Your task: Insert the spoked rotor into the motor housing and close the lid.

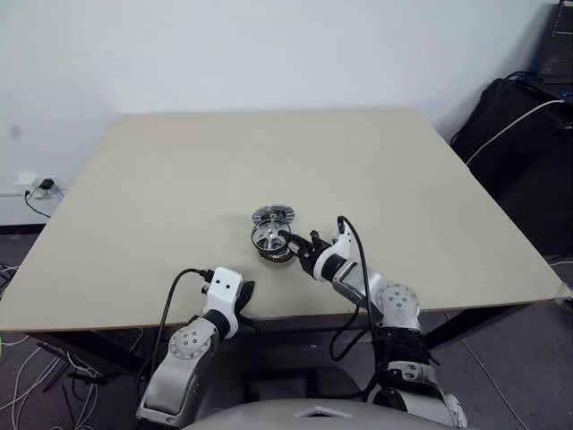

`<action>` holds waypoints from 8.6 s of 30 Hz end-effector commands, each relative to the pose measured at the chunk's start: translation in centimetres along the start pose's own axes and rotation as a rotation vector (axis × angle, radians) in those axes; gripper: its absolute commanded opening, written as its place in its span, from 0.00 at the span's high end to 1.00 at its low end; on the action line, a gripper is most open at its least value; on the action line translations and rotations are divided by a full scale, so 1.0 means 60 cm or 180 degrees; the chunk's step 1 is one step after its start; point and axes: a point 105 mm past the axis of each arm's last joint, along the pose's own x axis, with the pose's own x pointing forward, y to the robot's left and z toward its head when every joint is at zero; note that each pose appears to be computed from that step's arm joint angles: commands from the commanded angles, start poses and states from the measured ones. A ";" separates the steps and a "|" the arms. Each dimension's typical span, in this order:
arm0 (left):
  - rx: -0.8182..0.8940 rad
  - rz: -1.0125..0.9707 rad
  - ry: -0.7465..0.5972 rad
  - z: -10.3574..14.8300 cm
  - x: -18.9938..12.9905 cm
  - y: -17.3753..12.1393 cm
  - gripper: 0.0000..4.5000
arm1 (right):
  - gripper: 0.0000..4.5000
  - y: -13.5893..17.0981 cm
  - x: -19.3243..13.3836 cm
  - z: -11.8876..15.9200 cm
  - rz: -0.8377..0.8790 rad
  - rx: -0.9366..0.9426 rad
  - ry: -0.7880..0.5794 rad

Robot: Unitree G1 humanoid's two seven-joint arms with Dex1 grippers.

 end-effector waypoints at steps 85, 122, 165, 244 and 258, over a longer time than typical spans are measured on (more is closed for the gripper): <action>-0.0032 0.0003 -0.0299 0.032 0.013 -0.006 1.00 | 1.00 0.031 0.070 -0.011 -0.0379 -0.4492 0.0361; -0.0062 -0.0029 -0.0337 0.030 0.020 -0.013 1.00 | 0.30 0.051 0.018 -0.031 0.0632 -0.6922 0.2504; -0.0161 0.0037 -0.0352 0.027 0.016 -0.017 1.00 | 0.98 0.037 -0.017 0.005 -0.0069 -0.5560 0.1660; -0.0069 -0.0124 -0.0347 0.034 0.014 -0.021 1.00 | 0.99 0.300 -0.101 -0.015 0.1881 -0.2895 -0.1028; 0.0078 -0.0073 -0.0443 0.044 0.018 -0.016 1.00 | 0.99 0.244 -0.134 0.024 0.0985 -0.4166 -0.1994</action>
